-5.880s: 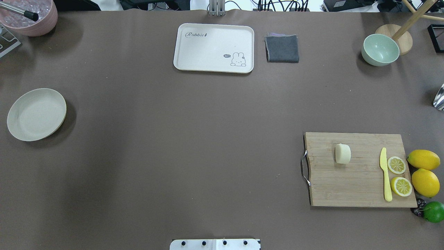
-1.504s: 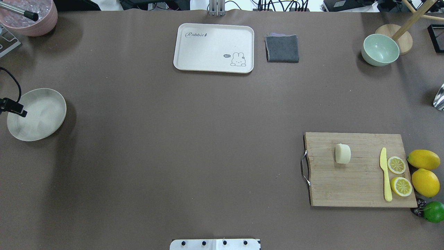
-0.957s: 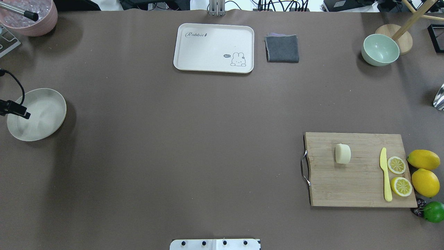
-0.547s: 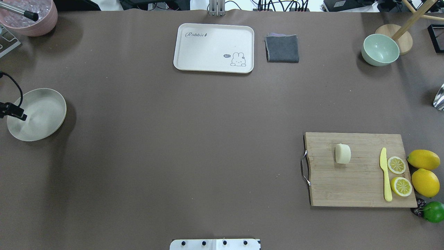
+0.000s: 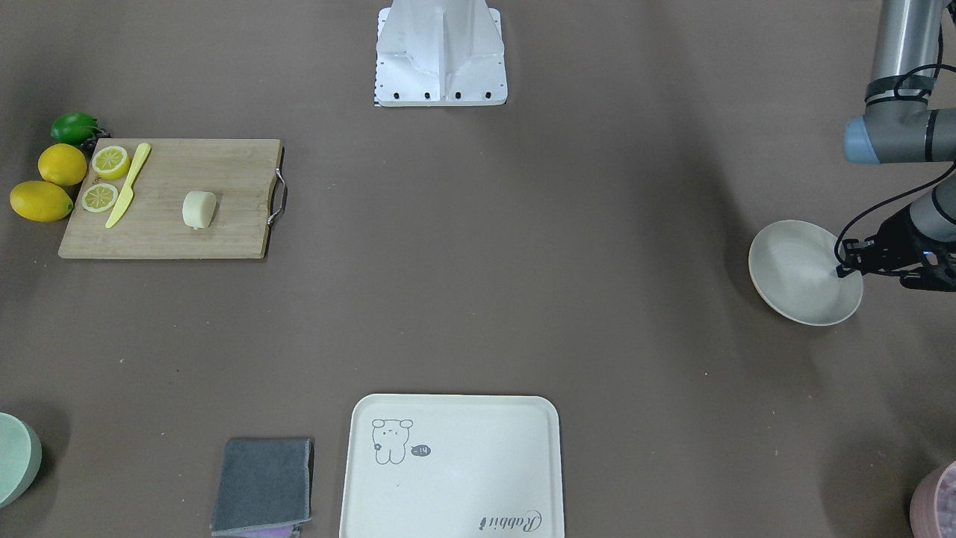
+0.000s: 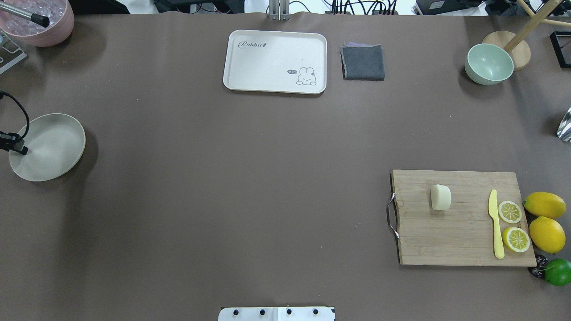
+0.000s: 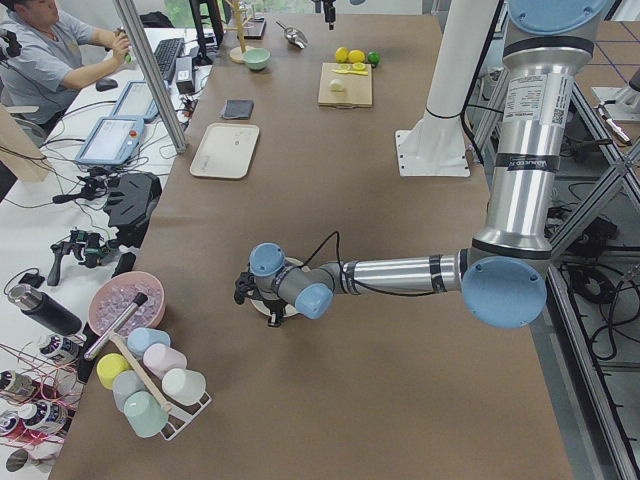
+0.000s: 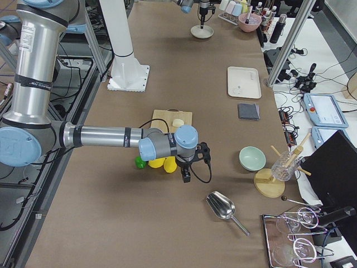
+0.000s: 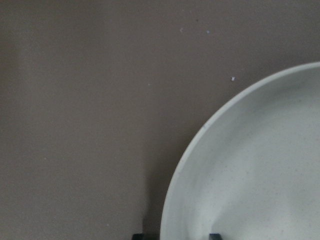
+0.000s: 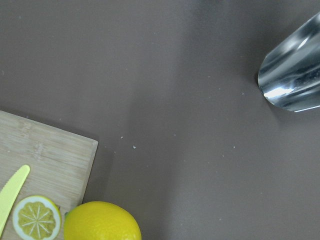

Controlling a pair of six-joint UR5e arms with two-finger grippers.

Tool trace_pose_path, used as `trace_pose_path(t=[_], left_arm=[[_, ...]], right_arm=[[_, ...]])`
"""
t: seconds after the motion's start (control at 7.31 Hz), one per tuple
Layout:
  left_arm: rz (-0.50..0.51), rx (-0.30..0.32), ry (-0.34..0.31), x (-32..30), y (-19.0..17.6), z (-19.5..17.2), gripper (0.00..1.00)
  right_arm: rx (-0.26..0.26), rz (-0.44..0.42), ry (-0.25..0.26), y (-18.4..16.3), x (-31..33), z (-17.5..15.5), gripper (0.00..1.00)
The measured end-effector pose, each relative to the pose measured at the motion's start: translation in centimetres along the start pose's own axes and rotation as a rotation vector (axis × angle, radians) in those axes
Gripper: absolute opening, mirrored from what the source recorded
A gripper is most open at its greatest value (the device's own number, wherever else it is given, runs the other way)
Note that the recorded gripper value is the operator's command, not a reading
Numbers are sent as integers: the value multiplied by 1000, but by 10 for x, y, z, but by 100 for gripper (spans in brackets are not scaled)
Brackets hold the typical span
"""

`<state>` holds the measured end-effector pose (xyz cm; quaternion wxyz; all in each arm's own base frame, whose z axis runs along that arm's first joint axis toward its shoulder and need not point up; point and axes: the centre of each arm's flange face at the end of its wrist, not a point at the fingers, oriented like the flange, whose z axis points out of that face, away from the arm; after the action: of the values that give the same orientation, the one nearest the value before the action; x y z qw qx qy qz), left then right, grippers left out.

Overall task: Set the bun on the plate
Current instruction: 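Reach the left gripper down to the rim of the white plate, then slide the white plate inward with the left gripper while the right arm approaches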

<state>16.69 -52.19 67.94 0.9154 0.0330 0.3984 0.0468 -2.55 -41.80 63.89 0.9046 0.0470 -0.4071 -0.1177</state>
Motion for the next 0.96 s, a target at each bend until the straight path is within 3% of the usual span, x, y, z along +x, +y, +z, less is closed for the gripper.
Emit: trace_pose_path(t=[0.55, 0.96], left_arm=[[-101, 47, 148, 137, -18, -73, 0], [-197, -8, 277, 314, -9, -77, 0]], right_arm=[[33, 28, -50, -31, -85, -14, 100], [20, 76, -107, -81, -191, -2, 100]])
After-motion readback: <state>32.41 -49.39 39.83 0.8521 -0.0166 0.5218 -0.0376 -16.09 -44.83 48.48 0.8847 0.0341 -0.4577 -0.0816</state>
